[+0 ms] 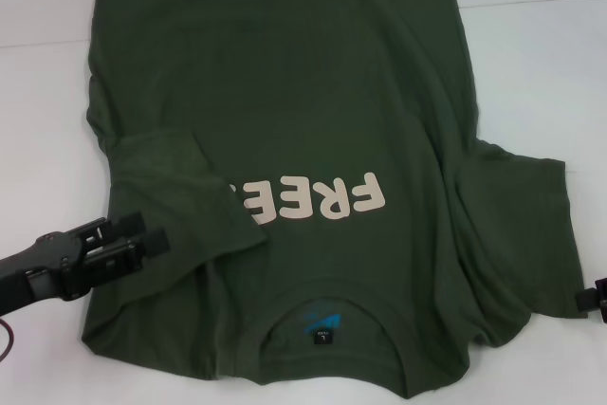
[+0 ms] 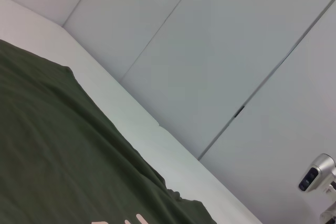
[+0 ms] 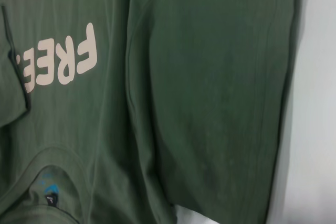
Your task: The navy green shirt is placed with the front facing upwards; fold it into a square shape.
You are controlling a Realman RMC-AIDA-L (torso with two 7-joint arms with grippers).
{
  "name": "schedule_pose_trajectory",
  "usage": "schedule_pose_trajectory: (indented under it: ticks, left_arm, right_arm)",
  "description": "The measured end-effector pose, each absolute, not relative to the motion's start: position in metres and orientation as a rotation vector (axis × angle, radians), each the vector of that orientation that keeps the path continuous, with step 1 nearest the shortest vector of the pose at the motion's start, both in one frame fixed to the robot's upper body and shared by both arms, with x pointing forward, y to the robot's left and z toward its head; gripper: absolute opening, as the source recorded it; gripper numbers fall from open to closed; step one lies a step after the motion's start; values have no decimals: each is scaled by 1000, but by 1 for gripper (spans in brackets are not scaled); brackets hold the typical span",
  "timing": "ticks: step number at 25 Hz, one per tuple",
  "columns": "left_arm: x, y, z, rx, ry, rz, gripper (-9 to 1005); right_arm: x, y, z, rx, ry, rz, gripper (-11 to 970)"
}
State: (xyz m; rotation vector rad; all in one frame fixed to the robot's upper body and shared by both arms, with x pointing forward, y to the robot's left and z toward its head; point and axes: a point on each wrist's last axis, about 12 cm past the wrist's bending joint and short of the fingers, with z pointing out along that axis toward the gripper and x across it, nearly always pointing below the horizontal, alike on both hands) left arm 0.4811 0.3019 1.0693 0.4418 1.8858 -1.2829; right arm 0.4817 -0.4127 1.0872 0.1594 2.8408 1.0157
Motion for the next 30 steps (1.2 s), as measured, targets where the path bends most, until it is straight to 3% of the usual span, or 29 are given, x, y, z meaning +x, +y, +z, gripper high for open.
schedule_pose_trajectory:
  ticks: [30]
  left_arm:
    - [480, 303, 1068, 432, 1892, -1276, 768]
  right_arm:
    - [486, -406, 1085, 149, 2835, 1037, 609]
